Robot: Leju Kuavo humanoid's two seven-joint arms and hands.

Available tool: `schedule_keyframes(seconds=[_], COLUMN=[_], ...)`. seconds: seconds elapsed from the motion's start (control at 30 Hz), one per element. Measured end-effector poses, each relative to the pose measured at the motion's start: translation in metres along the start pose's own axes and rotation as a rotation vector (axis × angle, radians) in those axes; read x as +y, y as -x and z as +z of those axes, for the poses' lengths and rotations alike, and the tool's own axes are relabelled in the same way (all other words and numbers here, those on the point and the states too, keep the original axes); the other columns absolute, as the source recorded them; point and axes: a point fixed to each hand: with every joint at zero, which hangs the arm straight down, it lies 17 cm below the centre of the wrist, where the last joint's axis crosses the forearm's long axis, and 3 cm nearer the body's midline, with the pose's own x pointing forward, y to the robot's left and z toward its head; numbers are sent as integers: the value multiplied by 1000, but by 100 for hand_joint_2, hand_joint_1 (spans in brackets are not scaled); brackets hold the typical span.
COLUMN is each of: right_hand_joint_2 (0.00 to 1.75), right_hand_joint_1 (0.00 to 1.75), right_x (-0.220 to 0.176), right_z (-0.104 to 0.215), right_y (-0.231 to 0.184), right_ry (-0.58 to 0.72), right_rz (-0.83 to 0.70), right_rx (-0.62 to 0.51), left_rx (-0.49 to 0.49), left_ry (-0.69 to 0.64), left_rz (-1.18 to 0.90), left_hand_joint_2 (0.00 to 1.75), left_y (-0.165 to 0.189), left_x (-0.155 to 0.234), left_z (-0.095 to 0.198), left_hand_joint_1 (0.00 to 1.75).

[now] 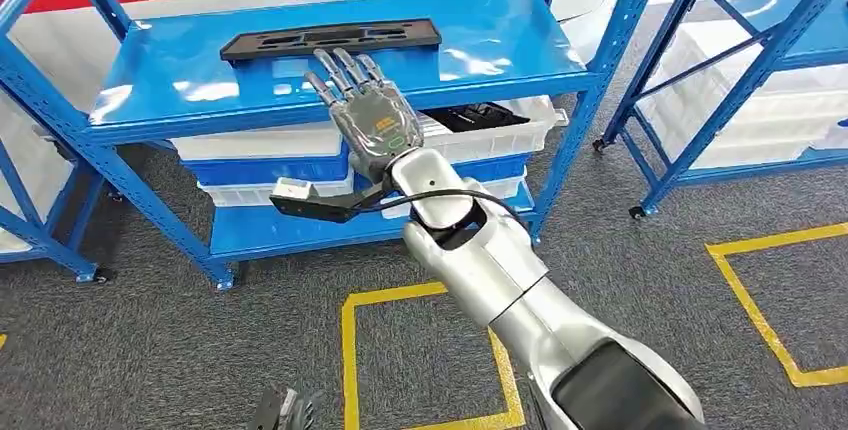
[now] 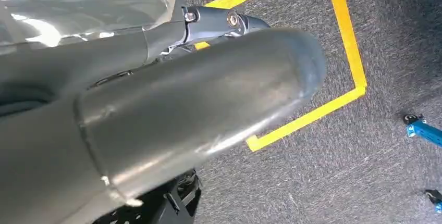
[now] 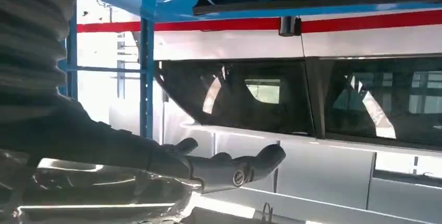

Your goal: Take the parts from the cabinet and place them on the table.

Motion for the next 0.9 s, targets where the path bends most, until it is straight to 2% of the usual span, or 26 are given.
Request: schedule_keyframes(seconds=[0.27,0.4,0.53,0.9], right_hand_joint_2=[175,175,175,175], right_hand_joint_1=[0,0,0,0], right_x=[-6,-10,-13,-22], right_z=[1,2,4,9], right_y=[23,42,55,67], right_ry=[41,66,87,141], right_rz=[-71,-116,-157,-260], right_rx=[36,70,94,118], left_rx=[-41,-129,-175,-332], left_ry=[-48,-113,-169,-334], left_rz=[30,52,79,186], left_hand_joint_2=[0,0,0,0], left_y=[-8,-23,-32,-74], left_x=[10,24,37,88], left_z=[-1,-1,1,7], left_hand_joint_1=[0,0,0,0])
